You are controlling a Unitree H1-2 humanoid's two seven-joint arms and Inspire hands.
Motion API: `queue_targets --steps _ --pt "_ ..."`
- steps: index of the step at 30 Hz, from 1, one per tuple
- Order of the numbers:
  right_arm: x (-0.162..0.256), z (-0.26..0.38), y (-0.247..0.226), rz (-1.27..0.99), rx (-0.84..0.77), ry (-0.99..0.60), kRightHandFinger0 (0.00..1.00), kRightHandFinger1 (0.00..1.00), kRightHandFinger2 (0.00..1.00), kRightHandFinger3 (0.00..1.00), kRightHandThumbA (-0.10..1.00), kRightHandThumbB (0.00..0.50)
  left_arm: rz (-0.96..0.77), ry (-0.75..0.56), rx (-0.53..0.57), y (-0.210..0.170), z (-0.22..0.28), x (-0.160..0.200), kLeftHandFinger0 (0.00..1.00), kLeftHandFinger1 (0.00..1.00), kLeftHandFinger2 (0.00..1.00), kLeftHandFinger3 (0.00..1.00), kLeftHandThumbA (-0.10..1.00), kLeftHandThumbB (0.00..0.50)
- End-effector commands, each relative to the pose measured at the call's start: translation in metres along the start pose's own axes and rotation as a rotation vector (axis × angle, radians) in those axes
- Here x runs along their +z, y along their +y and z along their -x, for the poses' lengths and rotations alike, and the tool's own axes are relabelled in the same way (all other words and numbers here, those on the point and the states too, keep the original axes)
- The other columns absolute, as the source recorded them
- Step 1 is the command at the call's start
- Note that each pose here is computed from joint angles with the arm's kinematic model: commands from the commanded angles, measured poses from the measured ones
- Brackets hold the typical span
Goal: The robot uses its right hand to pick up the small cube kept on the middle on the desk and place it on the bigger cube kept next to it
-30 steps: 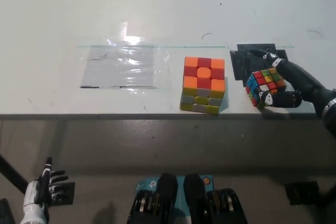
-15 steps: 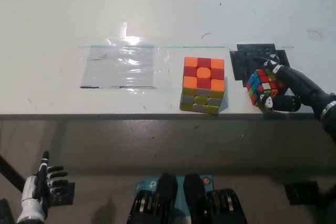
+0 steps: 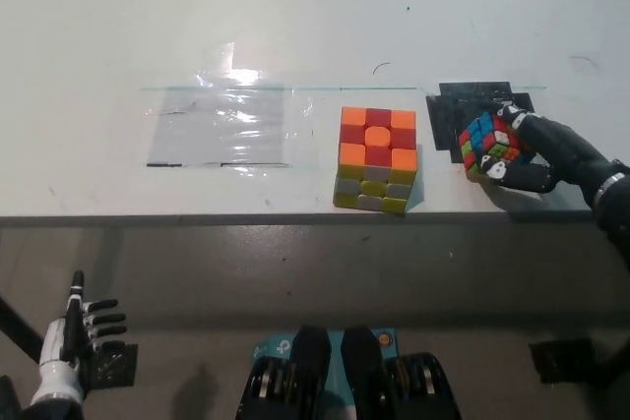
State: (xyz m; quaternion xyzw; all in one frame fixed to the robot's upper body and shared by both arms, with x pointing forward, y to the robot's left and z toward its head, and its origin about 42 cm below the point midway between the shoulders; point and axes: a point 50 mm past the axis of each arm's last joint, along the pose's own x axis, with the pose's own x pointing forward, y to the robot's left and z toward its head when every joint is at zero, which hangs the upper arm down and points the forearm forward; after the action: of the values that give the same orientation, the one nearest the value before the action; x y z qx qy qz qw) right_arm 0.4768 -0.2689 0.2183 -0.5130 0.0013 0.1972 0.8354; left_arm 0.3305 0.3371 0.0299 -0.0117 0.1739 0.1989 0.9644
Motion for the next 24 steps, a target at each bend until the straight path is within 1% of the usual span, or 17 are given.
queue_targets --steps 1,4,5,7,9,10,12,13,15,16,17,18,19,20,21,22,24 --pt "-0.004 -0.003 0.013 0.067 0.103 0.018 1.00 1.00 1.00 1.00 0.39 0.372 -0.014 -0.053 0.002 0.002 -0.009 0.022 0.44 0.46 0.45 0.48 0.94 0.045" --pt "-0.003 -0.006 0.015 0.099 0.096 0.006 1.00 1.00 1.00 1.00 0.40 0.348 -0.017 -0.057 0.001 0.002 -0.009 0.024 0.43 0.46 0.46 0.49 0.96 0.023" --pt "0.000 -0.007 0.015 0.127 0.068 -0.007 0.82 0.86 1.00 1.00 0.38 0.309 -0.012 -0.056 -0.002 0.002 -0.010 0.026 0.45 0.47 0.49 0.51 0.97 0.004" --pt "0.006 -0.008 0.016 0.136 0.039 -0.021 0.37 0.37 0.69 1.00 0.30 0.260 -0.011 -0.051 0.002 0.001 -0.011 0.027 0.46 0.49 0.52 0.55 0.99 0.000" --pt "0.009 -0.009 0.015 0.154 0.018 -0.037 0.13 0.13 0.52 1.00 0.23 0.238 -0.009 -0.054 0.000 0.000 -0.013 0.028 0.47 0.49 0.54 0.58 1.00 0.000" --pt "0.014 -0.010 0.016 0.187 -0.010 -0.060 0.01 0.01 0.33 1.00 0.14 0.208 -0.013 -0.059 -0.001 0.000 -0.014 0.028 0.48 0.49 0.52 0.58 1.00 0.000" --pt "0.017 -0.011 0.018 0.194 -0.039 -0.091 0.00 0.00 0.19 1.00 0.00 0.175 -0.010 -0.060 -0.001 0.000 -0.014 0.029 0.49 0.49 0.52 0.57 1.00 0.000" --pt "0.019 -0.011 0.019 0.207 -0.054 -0.107 0.00 0.00 0.18 1.00 -0.10 0.121 -0.011 -0.059 0.000 0.000 -0.014 0.029 0.49 0.49 0.52 0.55 1.00 0.000" --pt "0.022 -0.012 0.020 0.253 -0.102 -0.153 0.00 0.00 0.10 1.00 -0.10 0.014 -0.010 -0.057 -0.001 0.000 -0.014 0.028 0.50 0.51 0.53 0.56 1.00 0.000" --pt "0.023 -0.013 0.021 0.280 -0.140 -0.188 0.00 0.04 0.11 1.00 -0.10 0.001 -0.004 -0.056 -0.003 0.000 -0.014 0.028 0.50 0.52 0.53 0.56 1.00 0.000" --pt "0.025 -0.014 0.021 0.311 -0.190 -0.219 0.00 0.01 0.04 1.00 -0.10 0.000 -0.010 -0.064 -0.003 0.000 -0.013 0.028 0.51 0.53 0.54 0.57 1.00 0.001" --pt "0.025 -0.015 0.020 0.320 -0.213 -0.225 0.00 0.09 0.09 0.96 -0.10 0.000 -0.011 -0.068 -0.003 -0.001 -0.016 0.032 0.51 0.53 0.54 0.57 1.00 0.006" --pt "0.026 -0.016 0.020 0.335 -0.247 -0.248 0.00 0.19 0.25 0.79 -0.10 0.000 -0.014 -0.065 0.000 -0.001 -0.017 0.033 0.52 0.52 0.54 0.56 1.00 0.011" --pt "0.026 -0.016 0.020 0.340 -0.255 -0.255 0.00 0.27 0.40 0.72 -0.10 0.000 -0.017 -0.065 0.001 -0.001 -0.017 0.033 0.52 0.52 0.54 0.56 1.00 0.011" --pt "0.026 -0.016 0.020 0.352 -0.264 -0.253 0.00 0.29 0.47 0.62 -0.10 0.000 -0.015 -0.066 0.002 -0.001 -0.017 0.033 0.52 0.53 0.54 0.56 1.00 0.008" --pt "0.027 -0.018 0.020 0.366 -0.271 -0.235 0.01 0.29 0.46 0.34 -0.10 0.000 -0.014 -0.069 0.003 -0.001 -0.017 0.033 0.52 0.52 0.51 0.52 1.00 0.043" --pt "0.026 -0.020 0.021 0.394 -0.308 -0.241 0.00 0.19 0.36 0.18 -0.10 0.009 -0.021 -0.071 0.002 0.000 -0.018 0.034 0.51 0.51 0.50 0.51 1.00 0.049"
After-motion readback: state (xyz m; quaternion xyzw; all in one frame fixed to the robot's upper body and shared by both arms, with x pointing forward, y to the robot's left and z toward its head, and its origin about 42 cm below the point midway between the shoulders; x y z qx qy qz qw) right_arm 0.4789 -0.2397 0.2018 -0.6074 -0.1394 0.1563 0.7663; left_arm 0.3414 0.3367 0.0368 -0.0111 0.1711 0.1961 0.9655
